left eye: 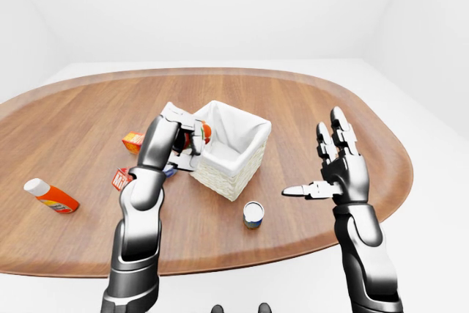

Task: Pick up the tomato sauce, and put it in the basket.

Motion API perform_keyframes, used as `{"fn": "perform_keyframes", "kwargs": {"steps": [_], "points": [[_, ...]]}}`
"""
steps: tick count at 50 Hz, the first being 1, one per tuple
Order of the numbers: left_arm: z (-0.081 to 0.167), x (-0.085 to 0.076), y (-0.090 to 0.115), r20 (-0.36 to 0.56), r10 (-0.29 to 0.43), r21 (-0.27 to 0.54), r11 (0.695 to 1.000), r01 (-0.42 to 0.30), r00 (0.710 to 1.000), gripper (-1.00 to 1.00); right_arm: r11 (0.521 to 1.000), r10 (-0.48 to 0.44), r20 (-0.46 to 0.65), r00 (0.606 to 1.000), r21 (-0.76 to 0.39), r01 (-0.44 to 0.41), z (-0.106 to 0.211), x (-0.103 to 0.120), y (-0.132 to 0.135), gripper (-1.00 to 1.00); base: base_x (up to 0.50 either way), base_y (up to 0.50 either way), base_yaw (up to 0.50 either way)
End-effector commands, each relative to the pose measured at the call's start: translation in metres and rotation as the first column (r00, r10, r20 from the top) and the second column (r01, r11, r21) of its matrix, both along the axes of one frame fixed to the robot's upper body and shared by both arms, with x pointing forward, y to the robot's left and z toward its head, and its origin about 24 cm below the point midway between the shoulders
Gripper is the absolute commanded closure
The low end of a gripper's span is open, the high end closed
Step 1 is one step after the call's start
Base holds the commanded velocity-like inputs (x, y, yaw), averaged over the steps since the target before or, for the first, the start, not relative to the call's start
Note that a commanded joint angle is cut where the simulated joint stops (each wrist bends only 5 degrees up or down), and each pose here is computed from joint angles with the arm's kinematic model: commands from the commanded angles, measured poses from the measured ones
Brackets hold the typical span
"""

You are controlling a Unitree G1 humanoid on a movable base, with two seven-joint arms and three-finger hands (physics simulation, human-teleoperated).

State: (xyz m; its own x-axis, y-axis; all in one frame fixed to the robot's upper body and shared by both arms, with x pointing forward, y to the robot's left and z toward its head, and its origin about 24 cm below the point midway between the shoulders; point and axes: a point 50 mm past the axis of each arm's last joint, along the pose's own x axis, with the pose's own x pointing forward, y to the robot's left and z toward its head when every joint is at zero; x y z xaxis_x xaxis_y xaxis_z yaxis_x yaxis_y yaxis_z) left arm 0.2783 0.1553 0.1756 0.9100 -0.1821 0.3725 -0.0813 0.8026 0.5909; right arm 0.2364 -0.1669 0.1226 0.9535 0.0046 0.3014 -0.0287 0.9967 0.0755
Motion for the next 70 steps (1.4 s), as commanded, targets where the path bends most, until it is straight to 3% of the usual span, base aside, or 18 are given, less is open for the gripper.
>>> {"fn": "perform_keyframes", "kwargs": {"steps": [1, 3, 31, 42, 55, 63, 70], "points": [[0.009, 0.009, -0.003, 0.019, -0.015, 0.006, 1.0, 0.015, 1.0, 1.0, 1.0, 0.001, -0.001, 1.0, 0.0, -0.001, 0.0, 0.0, 0.0, -1.0, 0.0, 0.0, 0.0], [0.002, 0.025, -0.003, -0.039, -0.017, 0.031, 0.999, 0.018, 0.999, 1.0, 1.0, 0.001, -0.002, 1.0, 0.0, -0.001, 0.0, 0.0, 0.0, -1.0, 0.0, 0.0, 0.0], [0.013, 0.079, -0.012, -0.127, 0.0, 0.103, 0.995, 0.013, 0.992, 1.0, 1.0, -0.001, 0.004, 1.0, 0.003, 0.001, 0.001, 0.001, -0.001, -1.0, 0.0, 0.0, 0.0], [0.006, 0.107, -0.016, -0.23, 0.033, 0.116, 0.993, -0.007, 0.973, 1.0, 1.0, -0.004, 0.004, 1.0, 0.006, 0.004, 0.001, 0.002, -0.002, -1.0, 0.0, 0.0, 0.0], [-0.002, 0.123, -0.023, -0.301, 0.074, 0.161, 0.987, -0.026, 0.951, 1.0, 1.0, -0.005, 0.014, 1.0, 0.008, 0.005, 0.003, 0.001, -0.002, -1.0, 0.0, 0.0, 0.0], [-0.017, 0.132, -0.02, -0.374, 0.125, 0.18, 0.982, -0.06, 0.919, 1.0, 1.0, -0.003, 0.0, 1.0, 0.008, 0.003, 0.0, 0.001, -0.002, -1.0, 0.0, 0.0, 0.0], [-0.024, 0.135, -0.025, -0.399, 0.129, 0.207, 0.977, -0.048, 0.908, 1.0, 1.0, -0.002, -0.001, 1.0, 0.009, 0.002, 0.0, 0.002, -0.002, -1.0, 0.0, 0.0, 0.0]]}}
